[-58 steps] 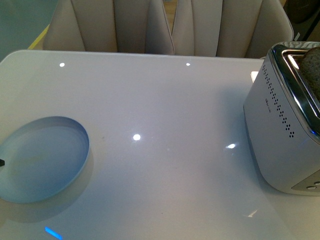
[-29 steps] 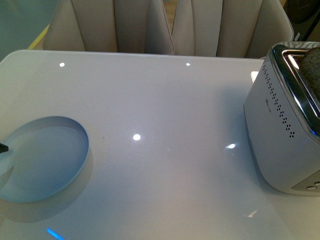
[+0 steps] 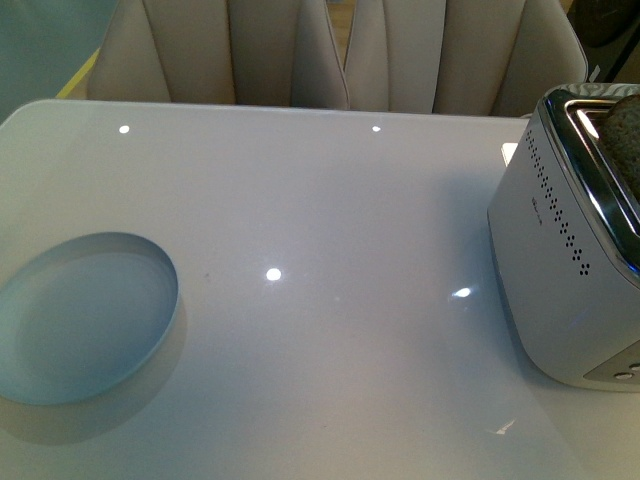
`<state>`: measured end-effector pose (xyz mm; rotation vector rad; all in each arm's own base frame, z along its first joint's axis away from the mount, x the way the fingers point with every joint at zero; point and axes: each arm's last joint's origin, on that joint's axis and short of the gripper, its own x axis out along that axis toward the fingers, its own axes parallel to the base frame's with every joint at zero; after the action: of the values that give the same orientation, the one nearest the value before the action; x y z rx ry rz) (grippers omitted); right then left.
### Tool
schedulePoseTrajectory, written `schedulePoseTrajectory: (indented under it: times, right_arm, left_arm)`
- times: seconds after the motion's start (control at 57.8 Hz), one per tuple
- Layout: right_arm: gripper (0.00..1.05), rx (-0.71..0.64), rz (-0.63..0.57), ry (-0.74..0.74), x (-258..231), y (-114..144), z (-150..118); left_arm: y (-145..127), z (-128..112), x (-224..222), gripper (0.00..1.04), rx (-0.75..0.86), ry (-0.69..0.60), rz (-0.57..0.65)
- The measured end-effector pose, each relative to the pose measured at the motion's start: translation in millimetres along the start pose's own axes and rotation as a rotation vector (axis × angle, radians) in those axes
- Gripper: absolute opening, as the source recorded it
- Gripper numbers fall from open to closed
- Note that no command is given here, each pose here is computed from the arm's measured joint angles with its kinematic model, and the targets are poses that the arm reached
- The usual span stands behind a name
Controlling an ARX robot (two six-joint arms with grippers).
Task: Left arm holds plate, right arm toasts bread
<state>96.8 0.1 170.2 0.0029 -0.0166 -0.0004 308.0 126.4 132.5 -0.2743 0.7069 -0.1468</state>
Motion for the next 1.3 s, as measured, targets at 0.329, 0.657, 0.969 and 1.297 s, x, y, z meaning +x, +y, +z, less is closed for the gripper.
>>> schedulePoseTrajectory:
  times: [0.329,0.657,0.969,1.297]
  right_arm:
    - [0.96,0.0,0.0,0.0,0.0,0.0,0.0]
    - [0.96,0.0,0.0,0.0,0.0,0.0,0.0]
    - [0.96,0.0,0.0,0.0,0.0,0.0,0.0]
    - [0.96,0.0,0.0,0.0,0.0,0.0,0.0]
  left_arm:
    - [-90.2,20.3,-52.2,0.98,0.043,-0.263,-0.096]
    - [-118.8,-31.6,-80.1,0.4,0.252,-0.708,0.144]
    - [-129.0,-71.4,-97.6,0.03,0.258,-0.699,0.151]
    - [-136.0,-103.0,-107.5,0.03,0.262,-0.701,0.146]
